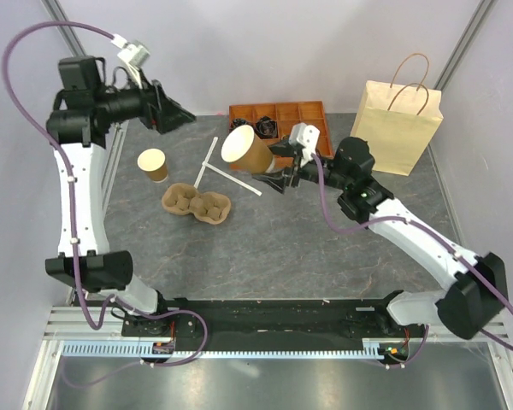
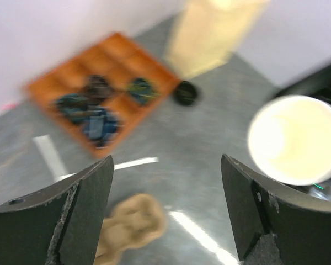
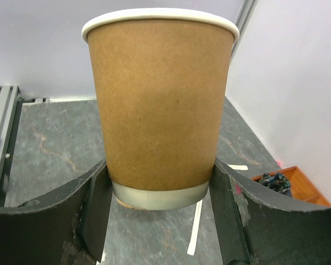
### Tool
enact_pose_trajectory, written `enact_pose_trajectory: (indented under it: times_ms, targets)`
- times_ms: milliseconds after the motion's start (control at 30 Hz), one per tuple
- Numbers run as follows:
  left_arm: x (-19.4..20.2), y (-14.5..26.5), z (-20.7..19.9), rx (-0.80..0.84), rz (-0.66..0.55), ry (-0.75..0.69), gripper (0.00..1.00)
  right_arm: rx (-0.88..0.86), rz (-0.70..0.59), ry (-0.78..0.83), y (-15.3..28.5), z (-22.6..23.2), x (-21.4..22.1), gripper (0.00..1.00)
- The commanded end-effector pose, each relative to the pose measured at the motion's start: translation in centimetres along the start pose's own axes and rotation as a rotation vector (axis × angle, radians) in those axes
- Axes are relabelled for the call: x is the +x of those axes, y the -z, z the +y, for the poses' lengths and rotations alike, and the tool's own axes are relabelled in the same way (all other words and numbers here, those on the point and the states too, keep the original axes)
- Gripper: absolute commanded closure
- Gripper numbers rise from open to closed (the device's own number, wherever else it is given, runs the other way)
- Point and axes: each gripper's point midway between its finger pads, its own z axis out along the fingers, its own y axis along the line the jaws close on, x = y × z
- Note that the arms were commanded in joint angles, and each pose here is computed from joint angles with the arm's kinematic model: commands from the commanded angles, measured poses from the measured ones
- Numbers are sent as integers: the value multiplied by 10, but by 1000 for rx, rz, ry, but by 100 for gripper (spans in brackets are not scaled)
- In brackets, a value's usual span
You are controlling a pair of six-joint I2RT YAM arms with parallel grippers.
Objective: Pack the takeout coffee
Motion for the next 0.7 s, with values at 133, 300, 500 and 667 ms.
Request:
enact_pose_trajectory:
  times_ms: [133, 300, 500, 667]
  targets:
    - [74, -33, -97, 357, 172, 211, 16, -117, 37, 186, 30, 45, 4, 62]
    - [103, -43, -124, 434, 242, 233, 18, -168, 60, 242, 34, 67, 10, 62]
    - [129, -51, -135, 501, 296, 284, 40, -173, 76, 247, 30, 72, 17, 62]
    - [133, -55, -133, 477, 298, 261, 90, -116, 136, 185, 30, 64, 30, 32]
